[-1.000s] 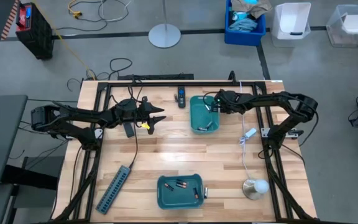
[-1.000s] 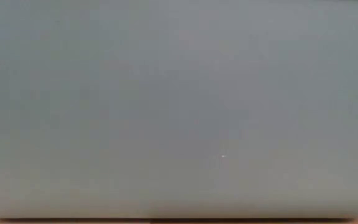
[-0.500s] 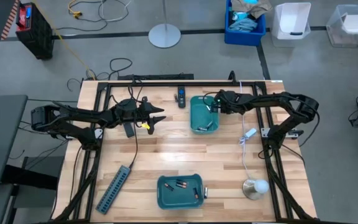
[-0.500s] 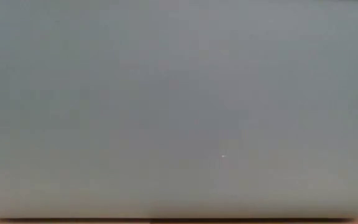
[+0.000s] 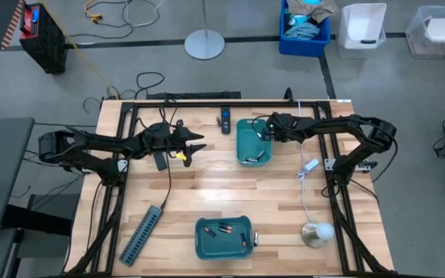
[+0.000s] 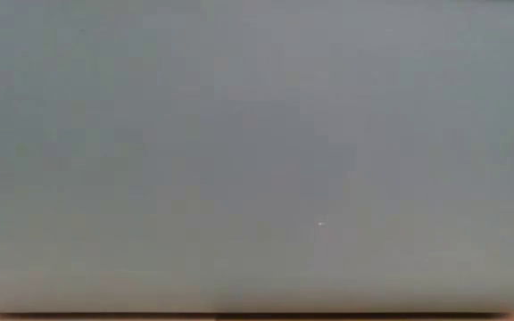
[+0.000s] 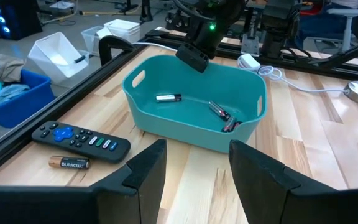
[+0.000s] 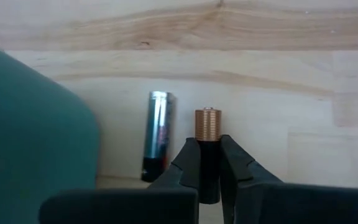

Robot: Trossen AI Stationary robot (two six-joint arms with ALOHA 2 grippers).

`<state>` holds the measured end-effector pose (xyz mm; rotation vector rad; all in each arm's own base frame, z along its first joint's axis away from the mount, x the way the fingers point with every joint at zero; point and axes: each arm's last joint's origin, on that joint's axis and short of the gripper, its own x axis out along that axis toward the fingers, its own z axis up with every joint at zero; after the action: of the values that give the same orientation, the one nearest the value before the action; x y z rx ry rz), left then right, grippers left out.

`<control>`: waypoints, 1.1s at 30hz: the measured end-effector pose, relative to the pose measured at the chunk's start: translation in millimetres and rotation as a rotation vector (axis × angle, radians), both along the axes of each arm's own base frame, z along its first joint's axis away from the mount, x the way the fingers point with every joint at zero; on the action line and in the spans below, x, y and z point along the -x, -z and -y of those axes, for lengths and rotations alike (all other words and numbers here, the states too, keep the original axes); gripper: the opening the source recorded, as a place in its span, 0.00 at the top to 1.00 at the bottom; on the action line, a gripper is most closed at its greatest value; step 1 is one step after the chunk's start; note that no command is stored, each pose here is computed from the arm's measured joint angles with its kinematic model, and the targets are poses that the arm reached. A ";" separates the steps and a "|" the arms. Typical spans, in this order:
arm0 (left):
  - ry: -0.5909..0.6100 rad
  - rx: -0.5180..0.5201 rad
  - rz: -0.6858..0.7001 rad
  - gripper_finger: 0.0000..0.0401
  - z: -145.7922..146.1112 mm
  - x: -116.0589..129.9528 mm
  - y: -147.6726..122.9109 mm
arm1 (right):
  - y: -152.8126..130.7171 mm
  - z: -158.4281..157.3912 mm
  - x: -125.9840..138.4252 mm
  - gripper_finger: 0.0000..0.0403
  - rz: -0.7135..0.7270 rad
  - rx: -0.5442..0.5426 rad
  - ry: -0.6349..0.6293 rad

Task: Sort batteries
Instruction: Put the black battery into the blue bin

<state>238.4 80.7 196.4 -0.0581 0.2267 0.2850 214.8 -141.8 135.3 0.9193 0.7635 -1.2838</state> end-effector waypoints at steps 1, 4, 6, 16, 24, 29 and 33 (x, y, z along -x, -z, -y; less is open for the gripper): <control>0.000 0.000 0.000 0.58 0.0 0.0 0.0 | 0.0 -0.1 -0.1 0.93 -0.001 0.001 0.000; 0.000 0.000 0.000 0.58 0.0 0.0 0.0 | -0.1 -1.3 -0.8 0.93 -0.002 0.005 -0.004; 0.000 0.000 0.000 0.58 0.0 0.0 0.0 | -0.2 -1.3 -0.8 0.93 -0.006 0.011 -0.002; 0.000 0.000 0.000 0.58 0.0 0.0 0.0 | -17.4 -9.6 0.7 0.93 0.025 0.057 -0.013; 0.000 0.001 0.000 0.58 0.0 0.0 0.0 | -48.7 -29.8 7.3 0.93 0.075 0.140 -0.044; -0.002 0.007 0.002 0.58 0.0 0.0 0.0 | -67.6 -44.5 9.0 0.93 0.135 0.206 -0.095; -0.006 0.025 0.006 0.58 0.0 0.0 0.1 | -77.4 -56.4 9.0 0.93 0.163 0.251 -0.141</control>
<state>238.4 80.7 196.3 -0.0842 0.2237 0.2880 205.8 -85.5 212.7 0.7427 0.5168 -1.1355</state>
